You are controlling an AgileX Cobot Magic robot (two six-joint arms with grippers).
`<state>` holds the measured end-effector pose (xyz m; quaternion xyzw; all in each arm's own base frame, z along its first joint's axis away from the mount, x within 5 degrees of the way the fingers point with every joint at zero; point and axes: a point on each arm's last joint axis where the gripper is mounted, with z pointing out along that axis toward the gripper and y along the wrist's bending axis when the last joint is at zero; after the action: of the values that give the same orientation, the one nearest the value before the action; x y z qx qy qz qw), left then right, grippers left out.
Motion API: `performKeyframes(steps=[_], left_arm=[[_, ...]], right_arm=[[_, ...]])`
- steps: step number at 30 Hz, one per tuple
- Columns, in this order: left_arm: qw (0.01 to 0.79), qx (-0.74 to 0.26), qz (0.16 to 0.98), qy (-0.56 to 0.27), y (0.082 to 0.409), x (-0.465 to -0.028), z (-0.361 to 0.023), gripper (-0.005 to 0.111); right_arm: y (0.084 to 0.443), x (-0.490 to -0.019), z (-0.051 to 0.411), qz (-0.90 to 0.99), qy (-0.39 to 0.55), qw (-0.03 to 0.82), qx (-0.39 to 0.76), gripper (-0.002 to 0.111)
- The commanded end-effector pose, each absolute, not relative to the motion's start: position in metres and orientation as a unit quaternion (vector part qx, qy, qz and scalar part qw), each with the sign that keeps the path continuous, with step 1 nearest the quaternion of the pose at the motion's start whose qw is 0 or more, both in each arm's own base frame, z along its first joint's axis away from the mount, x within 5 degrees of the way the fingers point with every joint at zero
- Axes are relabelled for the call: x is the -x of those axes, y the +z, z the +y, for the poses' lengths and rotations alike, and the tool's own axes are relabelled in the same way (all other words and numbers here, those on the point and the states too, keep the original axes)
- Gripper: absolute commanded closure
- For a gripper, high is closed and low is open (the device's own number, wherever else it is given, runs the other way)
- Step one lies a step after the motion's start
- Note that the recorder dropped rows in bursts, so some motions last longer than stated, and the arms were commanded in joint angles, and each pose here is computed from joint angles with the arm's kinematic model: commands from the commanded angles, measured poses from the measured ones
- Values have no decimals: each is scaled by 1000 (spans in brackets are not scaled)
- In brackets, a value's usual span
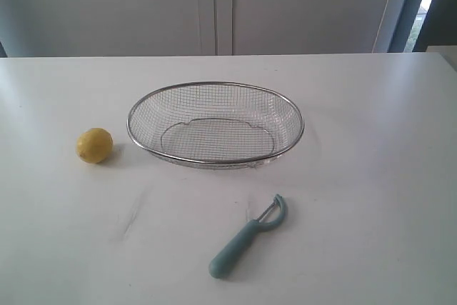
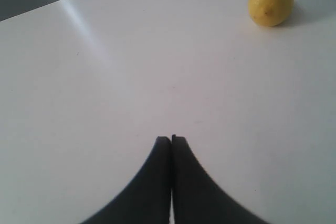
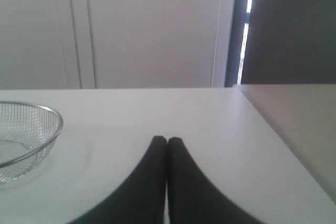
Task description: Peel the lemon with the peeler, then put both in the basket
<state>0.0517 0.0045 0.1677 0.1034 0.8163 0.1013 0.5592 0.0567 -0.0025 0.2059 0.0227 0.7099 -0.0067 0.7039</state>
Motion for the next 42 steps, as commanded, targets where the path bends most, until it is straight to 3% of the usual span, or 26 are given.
performKeyframes(steps=[1, 16, 42], left_arm=[[559, -105, 816, 101, 166, -51, 4, 107], [559, -105, 816, 101, 166, -51, 4, 107], [559, -105, 816, 101, 166, -51, 4, 107]], right_arm=[[211, -56, -2, 686, -8, 727, -21, 108], [223, -55, -2, 635, -7, 772, -18, 108], [226, -54, -2, 659, -11, 752, -18, 108]])
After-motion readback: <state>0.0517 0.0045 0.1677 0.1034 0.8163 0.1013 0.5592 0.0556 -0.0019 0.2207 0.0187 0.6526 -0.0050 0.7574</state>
